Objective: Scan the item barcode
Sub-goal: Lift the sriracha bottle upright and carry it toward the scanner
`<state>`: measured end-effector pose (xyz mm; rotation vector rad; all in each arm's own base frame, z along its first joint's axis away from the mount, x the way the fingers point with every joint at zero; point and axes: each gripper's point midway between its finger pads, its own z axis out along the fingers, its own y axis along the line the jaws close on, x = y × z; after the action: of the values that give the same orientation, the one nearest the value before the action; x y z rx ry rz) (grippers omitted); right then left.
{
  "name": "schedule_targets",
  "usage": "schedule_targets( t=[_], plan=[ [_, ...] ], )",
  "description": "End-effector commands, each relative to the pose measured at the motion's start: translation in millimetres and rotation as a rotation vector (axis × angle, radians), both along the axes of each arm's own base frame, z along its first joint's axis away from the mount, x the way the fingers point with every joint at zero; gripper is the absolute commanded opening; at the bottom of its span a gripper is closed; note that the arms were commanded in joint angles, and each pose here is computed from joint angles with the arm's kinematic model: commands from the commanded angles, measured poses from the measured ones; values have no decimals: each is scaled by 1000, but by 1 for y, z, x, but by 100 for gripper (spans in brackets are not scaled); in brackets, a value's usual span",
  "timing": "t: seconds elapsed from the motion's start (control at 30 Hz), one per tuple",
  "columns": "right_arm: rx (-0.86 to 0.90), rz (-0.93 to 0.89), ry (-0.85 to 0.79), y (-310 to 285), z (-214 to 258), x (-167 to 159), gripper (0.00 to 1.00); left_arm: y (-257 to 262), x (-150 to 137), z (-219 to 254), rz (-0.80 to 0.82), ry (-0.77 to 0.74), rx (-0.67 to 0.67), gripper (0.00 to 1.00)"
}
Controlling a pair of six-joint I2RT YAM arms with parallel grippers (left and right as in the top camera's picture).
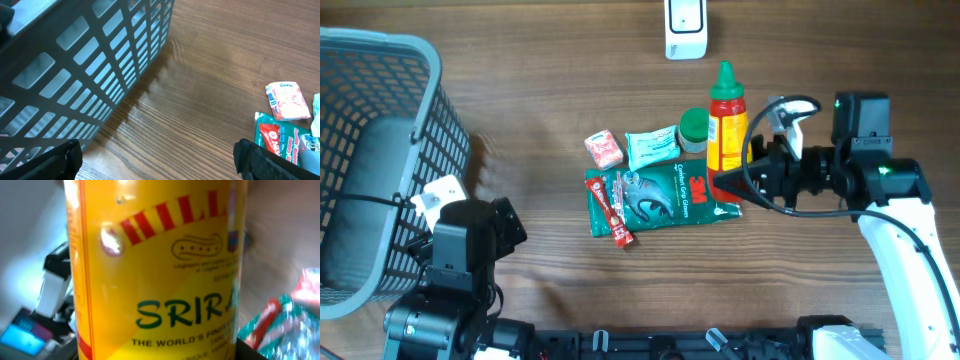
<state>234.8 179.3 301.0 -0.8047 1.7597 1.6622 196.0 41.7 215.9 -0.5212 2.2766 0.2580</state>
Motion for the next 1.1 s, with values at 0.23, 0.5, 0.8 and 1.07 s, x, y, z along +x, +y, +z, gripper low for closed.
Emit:
schedule_targets(
  t=[0.23, 0.5, 0.8, 1.07],
  plan=[
    [98, 220, -243, 29, 52, -20, 46, 3, 1, 7, 2, -14, 16, 100],
    [84, 241, -185, 34, 63, -19, 44, 3, 1, 7, 2, -14, 16, 100],
    [58, 155, 87, 16, 62, -2, 42, 3, 1, 7, 2, -14, 16, 100],
    [49, 150, 273, 16, 56, -4, 43, 3, 1, 7, 2, -14, 16, 100]
  ],
)
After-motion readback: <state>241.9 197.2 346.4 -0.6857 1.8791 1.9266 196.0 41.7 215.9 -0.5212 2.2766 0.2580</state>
